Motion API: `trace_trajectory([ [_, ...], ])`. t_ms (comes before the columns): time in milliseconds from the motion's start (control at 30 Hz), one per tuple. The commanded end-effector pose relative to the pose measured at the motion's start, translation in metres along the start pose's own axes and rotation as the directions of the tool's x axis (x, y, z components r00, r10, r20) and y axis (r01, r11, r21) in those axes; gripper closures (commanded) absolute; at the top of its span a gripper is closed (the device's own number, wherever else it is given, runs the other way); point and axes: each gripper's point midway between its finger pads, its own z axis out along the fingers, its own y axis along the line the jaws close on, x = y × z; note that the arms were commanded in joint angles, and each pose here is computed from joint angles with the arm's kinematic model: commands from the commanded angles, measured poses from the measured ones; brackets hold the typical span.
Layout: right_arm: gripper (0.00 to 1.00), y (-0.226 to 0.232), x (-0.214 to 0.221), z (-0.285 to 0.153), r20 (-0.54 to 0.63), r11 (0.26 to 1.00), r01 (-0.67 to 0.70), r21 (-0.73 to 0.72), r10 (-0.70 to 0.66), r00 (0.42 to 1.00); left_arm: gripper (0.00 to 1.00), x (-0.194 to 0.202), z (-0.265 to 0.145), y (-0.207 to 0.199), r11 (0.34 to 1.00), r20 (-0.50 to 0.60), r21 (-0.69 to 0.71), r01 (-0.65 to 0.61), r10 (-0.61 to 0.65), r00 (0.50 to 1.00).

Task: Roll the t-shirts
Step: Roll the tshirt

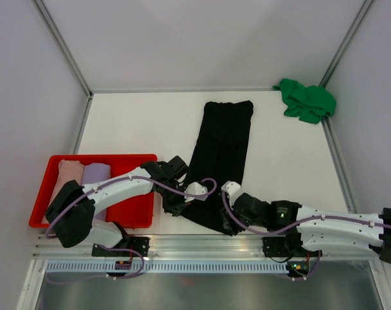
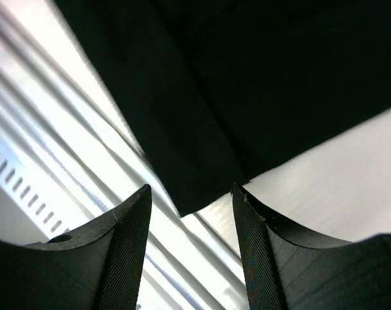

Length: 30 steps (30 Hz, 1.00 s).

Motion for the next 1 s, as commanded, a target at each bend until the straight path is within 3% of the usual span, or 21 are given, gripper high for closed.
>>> trace_trajectory([
  [0,0.40,0.026,-0.020,0.001,0.080,0.988,0.155,0.024,-0.156,0.984,0.98,-0.001,-0.006,-0.009,0.999,0.010,0.027,0.033,-0.034,0.999],
  [100,0.40,0.046,-0.005,0.012,0.030,0.966,0.259,-0.009,-0.258,0.966,0.98,-0.007,-0.006,-0.008,0.999,0.018,0.036,0.034,-0.034,0.999],
  [233,0.39,0.044,0.015,0.027,-0.078,0.944,0.322,0.073,-0.317,0.945,0.98,-0.007,-0.007,-0.006,0.999,0.011,0.032,0.009,-0.009,1.000],
  [367,0.39,0.025,0.021,0.026,-0.124,0.931,0.308,0.198,-0.288,0.950,0.98,-0.003,-0.010,-0.009,0.998,0.007,0.055,-0.019,0.019,1.000],
  [500,0.43,0.020,0.026,0.028,-0.128,0.933,0.287,0.217,-0.264,0.956,0.98,-0.007,-0.011,-0.007,0.997,0.011,0.060,-0.039,0.038,0.999],
  [667,0.63,0.016,0.038,0.032,-0.167,0.933,0.275,0.231,-0.240,0.956,0.98,-0.010,-0.012,-0.005,0.997,0.016,0.070,-0.044,0.043,0.999],
  [800,0.90,0.012,0.045,0.031,-0.189,0.934,0.266,0.237,-0.224,0.956,0.98,-0.011,-0.014,-0.005,0.996,0.019,0.086,-0.028,0.027,0.999],
  [967,1.00,0.022,0.034,0.015,-0.131,0.961,0.219,0.167,-0.198,0.971,0.98,-0.011,-0.015,-0.004,0.994,0.014,0.099,-0.039,0.038,0.999],
])
